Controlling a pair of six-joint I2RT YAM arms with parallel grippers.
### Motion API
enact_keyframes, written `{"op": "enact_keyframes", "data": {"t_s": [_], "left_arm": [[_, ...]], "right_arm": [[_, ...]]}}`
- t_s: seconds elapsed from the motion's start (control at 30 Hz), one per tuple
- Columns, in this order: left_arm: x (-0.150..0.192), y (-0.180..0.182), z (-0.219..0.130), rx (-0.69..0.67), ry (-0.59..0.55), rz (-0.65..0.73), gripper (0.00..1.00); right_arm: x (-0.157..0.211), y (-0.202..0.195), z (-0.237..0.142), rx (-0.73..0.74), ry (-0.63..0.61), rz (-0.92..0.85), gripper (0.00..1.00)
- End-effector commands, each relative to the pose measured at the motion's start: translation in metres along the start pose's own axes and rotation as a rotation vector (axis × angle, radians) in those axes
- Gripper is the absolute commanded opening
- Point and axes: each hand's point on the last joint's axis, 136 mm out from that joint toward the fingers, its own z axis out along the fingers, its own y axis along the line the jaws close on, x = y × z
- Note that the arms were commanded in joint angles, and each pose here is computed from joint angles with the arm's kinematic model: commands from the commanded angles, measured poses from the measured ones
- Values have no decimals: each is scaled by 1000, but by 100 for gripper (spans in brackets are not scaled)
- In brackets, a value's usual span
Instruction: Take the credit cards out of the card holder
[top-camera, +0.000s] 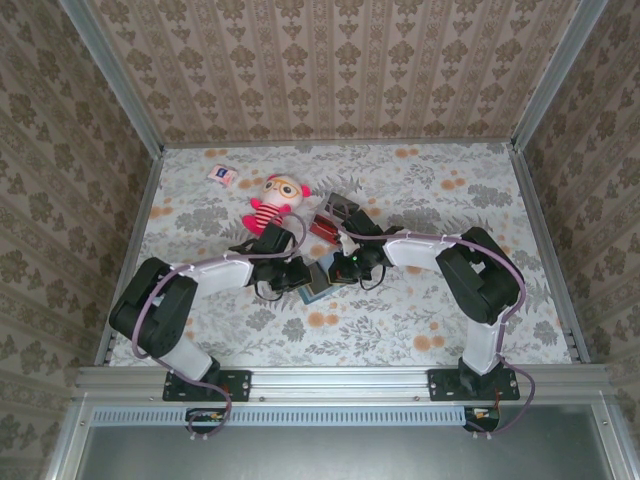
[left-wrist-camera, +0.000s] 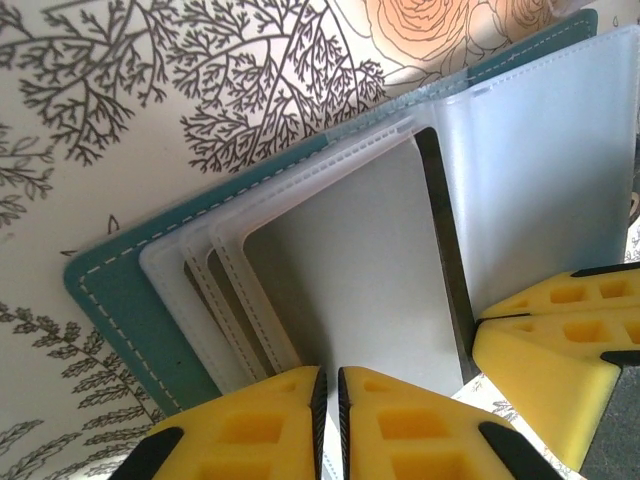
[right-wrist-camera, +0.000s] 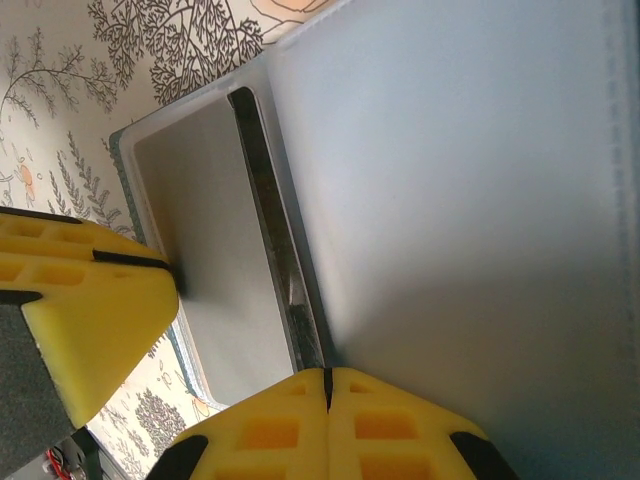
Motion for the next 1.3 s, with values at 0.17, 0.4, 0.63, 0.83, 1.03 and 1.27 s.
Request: {"op": "enact_keyframes", "data": {"t_s": [0.17,0.4,0.63,0.83,1.03,1.27], "left_arm": [[11,24,6,-97,40,-35,14],[12,27,7,-108,43,-31,14],[12,27,9,-108,49,-28,13],[13,31,10,-124,57,-31,13],[17,37,12,-140,70,-30,12],[18,43,13,-164,75,-35,12]], "right_arm": [[0,4,-13,-11,-55,-78,0],[-2,-4,-17,38,-88,-89,0],[0,-4,-10,33,-45,-67,17],[-3,-3,-3,23,-18,-55,31],[-1,1,6,-24,32,-58,31],[-5,0,4,-42,18,-43,19]]}}
